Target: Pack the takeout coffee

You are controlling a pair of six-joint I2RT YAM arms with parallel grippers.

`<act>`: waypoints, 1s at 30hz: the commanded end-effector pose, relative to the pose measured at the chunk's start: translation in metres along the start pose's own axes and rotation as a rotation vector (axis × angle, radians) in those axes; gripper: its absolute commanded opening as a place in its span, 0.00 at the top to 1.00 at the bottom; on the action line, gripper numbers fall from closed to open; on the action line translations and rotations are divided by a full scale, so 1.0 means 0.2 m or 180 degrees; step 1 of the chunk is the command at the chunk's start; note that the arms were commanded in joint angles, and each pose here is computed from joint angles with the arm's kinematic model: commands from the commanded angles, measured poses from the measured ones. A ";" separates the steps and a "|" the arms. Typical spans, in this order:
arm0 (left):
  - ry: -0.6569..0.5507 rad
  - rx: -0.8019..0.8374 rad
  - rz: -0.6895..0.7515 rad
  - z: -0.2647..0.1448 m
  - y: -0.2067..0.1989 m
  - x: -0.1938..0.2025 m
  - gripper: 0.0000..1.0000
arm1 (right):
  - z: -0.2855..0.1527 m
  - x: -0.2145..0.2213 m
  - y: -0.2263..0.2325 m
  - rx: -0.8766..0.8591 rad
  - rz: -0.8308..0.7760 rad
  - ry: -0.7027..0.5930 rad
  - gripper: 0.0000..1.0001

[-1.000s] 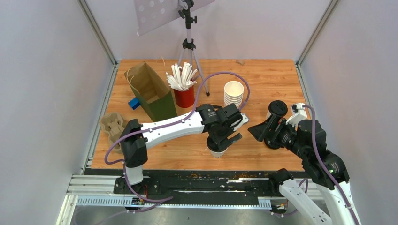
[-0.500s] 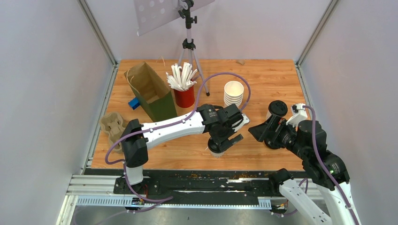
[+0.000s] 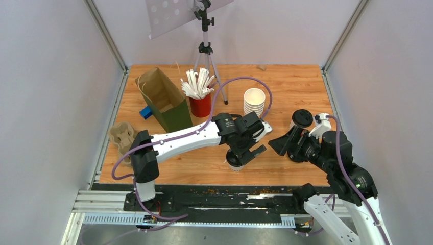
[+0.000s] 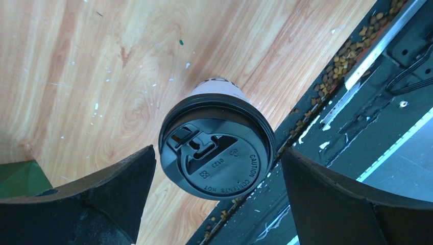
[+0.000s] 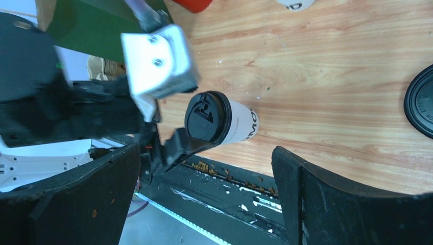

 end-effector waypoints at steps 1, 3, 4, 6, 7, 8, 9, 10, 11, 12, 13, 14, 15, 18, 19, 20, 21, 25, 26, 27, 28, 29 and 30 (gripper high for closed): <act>-0.0676 -0.0133 -0.0110 -0.24 0.02 -0.17 0.00 | 0.01 0.05 0.04 -0.0262 -0.0025 0.0102 0.00; -0.0807 -0.0294 -0.0200 -0.29 0.08 -0.18 0.00 | 0.03 0.08 0.05 -0.0342 -0.0014 0.0189 0.00; -0.0868 -0.0366 -0.0281 -0.31 0.11 -0.18 0.00 | 0.04 0.10 0.05 -0.0389 -0.0013 0.0234 0.01; -0.0964 -0.0431 -0.0522 -0.35 0.17 -0.17 0.00 | 0.06 0.13 0.06 -0.0477 -0.0016 0.0322 0.04; -0.1014 -0.0378 -0.0625 -0.36 0.19 -0.16 0.00 | 0.08 0.15 0.05 -0.0507 -0.0006 0.0370 0.05; -0.1069 -0.0296 -0.0721 -0.37 0.20 -0.14 0.00 | 0.10 0.17 0.05 -0.0537 0.0006 0.0426 0.07; -0.1117 -0.0227 -0.0797 -0.37 0.21 -0.13 0.00 | 0.13 0.19 0.05 -0.0568 0.0016 0.0492 0.09; -0.1183 -0.0174 -0.0879 -0.37 0.22 -0.12 0.00 | 0.15 0.21 0.04 -0.0588 0.0036 0.0554 0.10; -0.1228 -0.0156 -0.0931 -0.38 0.23 -0.10 0.00 | 0.17 0.23 0.04 -0.0600 0.0054 0.0613 0.12; -0.1277 -0.0156 -0.0958 -0.38 0.23 -0.08 0.00 | 0.19 0.25 0.03 -0.0604 0.0071 0.0666 0.14; -0.1325 -0.0182 -0.0987 -0.38 0.24 -0.06 0.00 | 0.21 0.26 0.02 -0.0602 0.0080 0.0714 0.15; -0.1341 -0.0206 -0.1019 -0.37 0.25 -0.04 0.00 | 0.23 0.28 0.01 -0.0593 0.0097 0.0766 0.16; -0.1367 -0.0211 -0.1050 -0.36 0.26 -0.02 0.00 | 0.25 0.29 0.01 -0.0596 0.0102 0.0807 0.17; -0.1366 -0.0121 -0.1111 -0.31 0.26 0.02 0.04 | 0.31 0.33 0.00 -0.0605 0.0133 0.0946 0.18; -0.1366 -0.0092 -0.1128 -0.29 0.25 0.03 0.06 | 0.32 0.34 0.00 -0.0602 0.0131 0.0984 0.19; -0.1357 -0.0073 -0.1145 -0.27 0.25 0.03 0.08 | 0.34 0.34 0.00 -0.0595 0.0124 0.1003 0.19; -0.1344 -0.0077 -0.1179 -0.25 0.26 0.04 0.12 | 0.36 0.35 -0.01 -0.0587 0.0117 0.1028 0.20; -0.1316 -0.0008 -0.1272 -0.18 0.27 0.04 0.23 | 0.45 0.39 -0.01 -0.0567 0.0065 0.1164 0.24; -0.1319 0.0030 -0.1277 -0.17 0.27 0.04 0.25 | 0.46 0.40 -0.01 -0.0549 0.0048 0.1200 0.25; -0.1329 0.0074 -0.1273 -0.16 0.26 0.04 0.27 | 0.48 0.41 -0.01 -0.0533 0.0025 0.1233 0.27; -0.1337 0.0108 -0.1275 -0.15 0.25 0.04 0.29 | 0.49 0.41 -0.01 -0.0514 0.0004 0.1269 0.29; -0.1329 0.0126 -0.1278 -0.14 0.25 0.04 0.30 | 0.51 0.42 -0.02 -0.0491 -0.0018 0.1297 0.32; -0.1319 0.0137 -0.1272 -0.12 0.25 0.04 0.32 | 0.52 0.42 -0.02 -0.0471 -0.0035 0.1310 0.34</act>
Point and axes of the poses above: each gripper's point midway between its finger pads, its own z axis out along the fingers, its own y axis along the line the jaws close on, x = y × z, the point moved 1 cm from there along -z, back along the fingers, and after that the axes turned 4 degrees about z, right-handed, at the moved point
